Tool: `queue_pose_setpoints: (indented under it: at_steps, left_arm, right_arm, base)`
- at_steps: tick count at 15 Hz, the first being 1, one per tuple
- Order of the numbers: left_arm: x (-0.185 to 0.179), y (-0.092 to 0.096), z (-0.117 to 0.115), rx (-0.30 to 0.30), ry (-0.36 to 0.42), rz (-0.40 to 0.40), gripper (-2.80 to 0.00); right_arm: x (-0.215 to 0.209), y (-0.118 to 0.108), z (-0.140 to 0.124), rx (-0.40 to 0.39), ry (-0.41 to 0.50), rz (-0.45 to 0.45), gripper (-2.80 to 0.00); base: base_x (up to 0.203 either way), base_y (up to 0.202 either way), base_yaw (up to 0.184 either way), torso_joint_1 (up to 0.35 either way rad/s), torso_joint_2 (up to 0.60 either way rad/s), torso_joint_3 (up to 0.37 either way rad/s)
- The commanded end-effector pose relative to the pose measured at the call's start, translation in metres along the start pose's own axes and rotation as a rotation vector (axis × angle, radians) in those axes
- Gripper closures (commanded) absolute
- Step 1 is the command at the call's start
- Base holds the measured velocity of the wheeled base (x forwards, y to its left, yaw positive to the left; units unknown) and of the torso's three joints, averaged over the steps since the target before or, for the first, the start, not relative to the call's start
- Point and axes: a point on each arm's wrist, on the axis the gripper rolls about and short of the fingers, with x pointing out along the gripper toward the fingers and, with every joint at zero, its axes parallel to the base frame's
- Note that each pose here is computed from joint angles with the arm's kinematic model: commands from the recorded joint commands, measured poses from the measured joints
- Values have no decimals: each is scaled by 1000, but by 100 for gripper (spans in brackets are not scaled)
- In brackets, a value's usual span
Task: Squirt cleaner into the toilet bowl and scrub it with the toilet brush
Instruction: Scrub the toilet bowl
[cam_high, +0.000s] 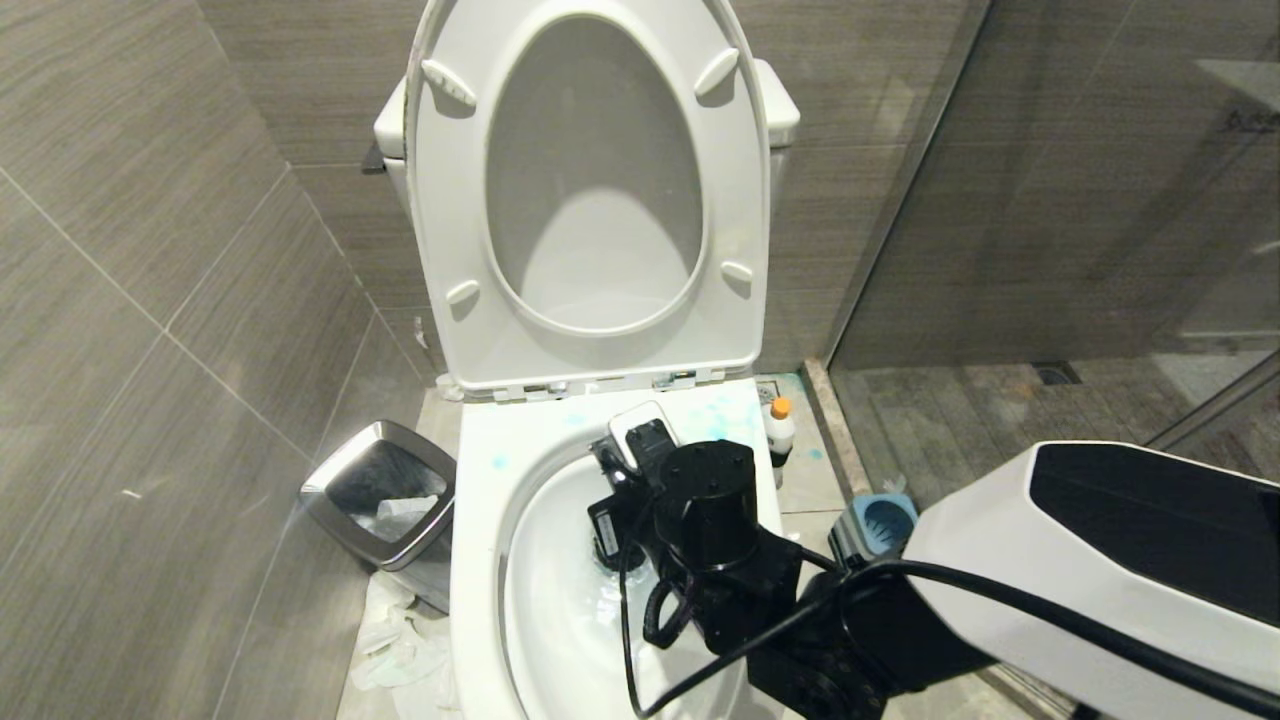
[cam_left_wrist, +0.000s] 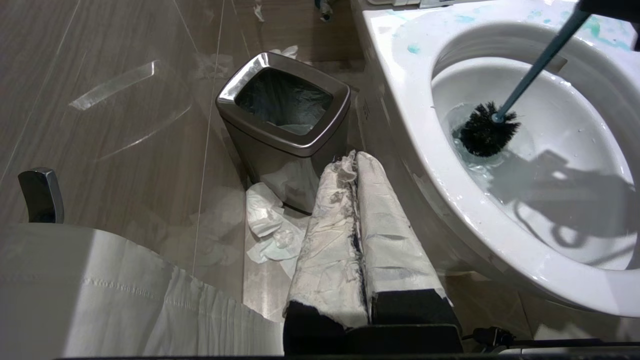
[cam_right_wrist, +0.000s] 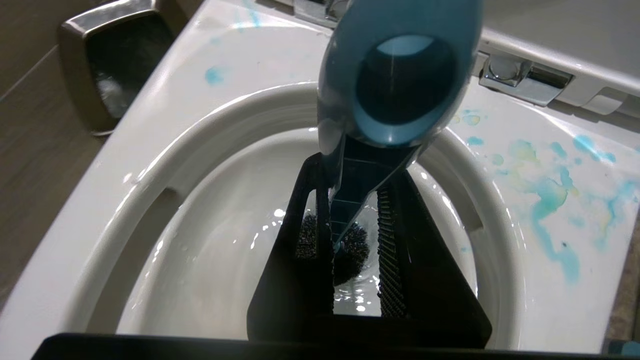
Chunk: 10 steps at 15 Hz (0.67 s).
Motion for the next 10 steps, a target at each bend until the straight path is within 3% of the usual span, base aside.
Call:
queue_pose_setpoints:
  at_steps: [1,5,10]
  left_arm:
    - [0,0,0,0,1,0,0]
    - [0,0,0,0,1,0,0]
    - [0,0,0,0,1,0,0]
  right_arm:
    - [-35,1,20,3,-20,38,0]
    - [-48,11,19,6,-17,77,0]
    - [-33,22,20,19,-41,81,0]
  base:
    - [0,0,0,0,0,0]
    - [0,0,0,0,0,0]
    - [0,0,0,0,0,0]
